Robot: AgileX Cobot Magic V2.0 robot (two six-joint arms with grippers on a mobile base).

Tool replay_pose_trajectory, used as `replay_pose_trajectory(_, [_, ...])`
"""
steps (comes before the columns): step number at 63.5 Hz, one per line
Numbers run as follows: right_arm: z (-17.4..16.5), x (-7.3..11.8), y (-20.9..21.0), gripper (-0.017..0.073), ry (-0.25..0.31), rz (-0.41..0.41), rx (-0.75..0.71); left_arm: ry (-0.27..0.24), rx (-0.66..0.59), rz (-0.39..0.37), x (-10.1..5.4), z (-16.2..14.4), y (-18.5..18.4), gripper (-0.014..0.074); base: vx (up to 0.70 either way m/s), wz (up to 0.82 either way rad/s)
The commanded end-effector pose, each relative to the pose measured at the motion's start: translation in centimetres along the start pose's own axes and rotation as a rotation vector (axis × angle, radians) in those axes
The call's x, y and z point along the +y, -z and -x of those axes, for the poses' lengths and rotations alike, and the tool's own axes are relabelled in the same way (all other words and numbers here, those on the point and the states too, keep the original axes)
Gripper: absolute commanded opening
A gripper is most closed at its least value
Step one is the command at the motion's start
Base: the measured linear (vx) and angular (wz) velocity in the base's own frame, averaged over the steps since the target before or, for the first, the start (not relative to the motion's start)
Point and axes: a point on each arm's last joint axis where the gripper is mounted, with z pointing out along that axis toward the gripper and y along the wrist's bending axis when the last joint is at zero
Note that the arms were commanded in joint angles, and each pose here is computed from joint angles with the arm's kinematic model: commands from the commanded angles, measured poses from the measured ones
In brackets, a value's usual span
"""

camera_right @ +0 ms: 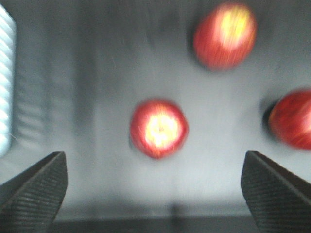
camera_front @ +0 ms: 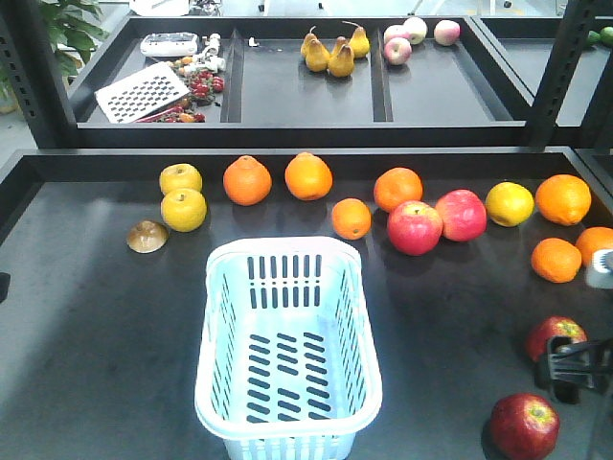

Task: Pick three apples into basket with both arms
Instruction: 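Move the right gripper down onto the red apple nearest the robot and close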

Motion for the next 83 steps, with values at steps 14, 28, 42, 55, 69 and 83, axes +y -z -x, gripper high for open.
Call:
replay_pose_trajectory(14, [2.3,0.0,-5.4,0.0687,-0.012,-0.005,0.044,0.007,-0.077,-0.008,0.1,1.1,0.6,0.0589,0.0,0.0])
replay_pose_trajectory(28, [2.4,0.0,-10.0,0.0678,-0.021,-0.003,0.088,0.007,-0.077,-0.008,0.1,1.1,0.6,0.0589,0.0,0.0])
replay_pose_trajectory(42, [1.4,0.0,-13.8,0.0667,-0.04,-0.009,0.185,0.007,-0.077,-0.008,0.1,1.1,0.6,0.0589,0.0,0.0])
replay_pose_trajectory(55, [0.6,0.0,-15.3,0.0574,-0.046,-0.011,0.245,0.007,-0.077,-0.008,0.1,1.1,0.6,0.0589,0.0,0.0])
replay_pose_trajectory(69, [0.5,0.0,-15.0,0.0303,-0.056,-0.009,0.258,0.007,-0.077,-0.008,0.1,1.1,0.6,0.0589,0.0,0.0])
replay_pose_trajectory(83, [1.8,0.3,-11.0,0.023,-0.086,0.013,0.158,0.007,-0.077,-0.008,0.1,1.1,0.6,0.0589,0.0,0.0])
